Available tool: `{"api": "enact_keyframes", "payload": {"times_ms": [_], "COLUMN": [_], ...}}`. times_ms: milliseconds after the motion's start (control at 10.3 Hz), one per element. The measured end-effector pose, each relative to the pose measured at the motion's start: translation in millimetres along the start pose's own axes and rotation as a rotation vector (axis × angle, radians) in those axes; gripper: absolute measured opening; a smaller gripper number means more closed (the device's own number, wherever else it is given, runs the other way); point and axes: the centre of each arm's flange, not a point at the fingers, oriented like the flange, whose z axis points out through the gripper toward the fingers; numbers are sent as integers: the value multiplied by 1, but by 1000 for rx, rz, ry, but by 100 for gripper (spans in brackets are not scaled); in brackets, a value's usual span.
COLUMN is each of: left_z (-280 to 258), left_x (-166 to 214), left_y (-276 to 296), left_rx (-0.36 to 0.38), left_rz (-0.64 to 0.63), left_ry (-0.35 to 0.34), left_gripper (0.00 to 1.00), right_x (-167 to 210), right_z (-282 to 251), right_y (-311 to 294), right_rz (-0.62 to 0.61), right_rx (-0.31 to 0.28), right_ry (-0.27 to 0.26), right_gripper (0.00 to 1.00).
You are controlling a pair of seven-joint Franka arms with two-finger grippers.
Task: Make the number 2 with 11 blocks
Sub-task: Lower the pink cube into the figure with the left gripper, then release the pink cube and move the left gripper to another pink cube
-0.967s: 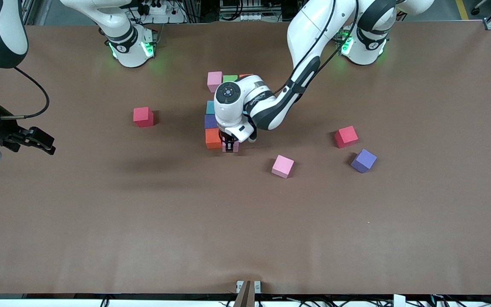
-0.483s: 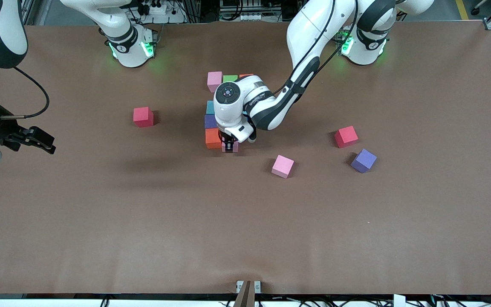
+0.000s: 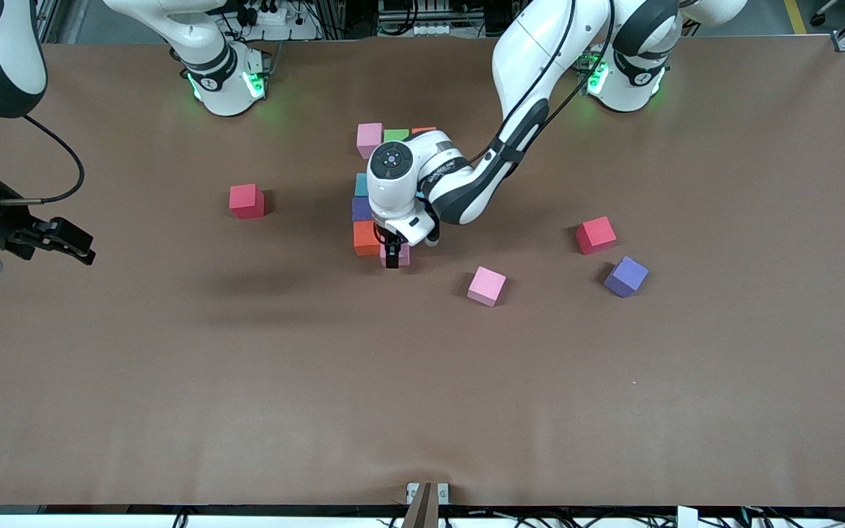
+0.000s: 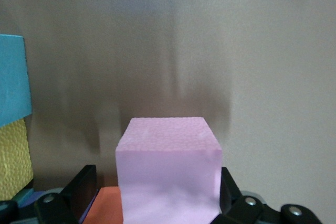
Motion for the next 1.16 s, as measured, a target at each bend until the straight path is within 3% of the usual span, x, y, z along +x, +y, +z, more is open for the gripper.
{"api": "enact_keyframes", "payload": {"times_ms": [1160], "left_z": [-63], "left_x": [-8], "left_y": [-2], "left_rx": [16], "left_rz": [64], "left_ry": [53], "left_gripper": [100], "right_x": [1], "right_z": [-3], "right_y": [1], "right_rz": [2], "right_rx": [-1], "right_ry": [6], "right_gripper": [100]}}
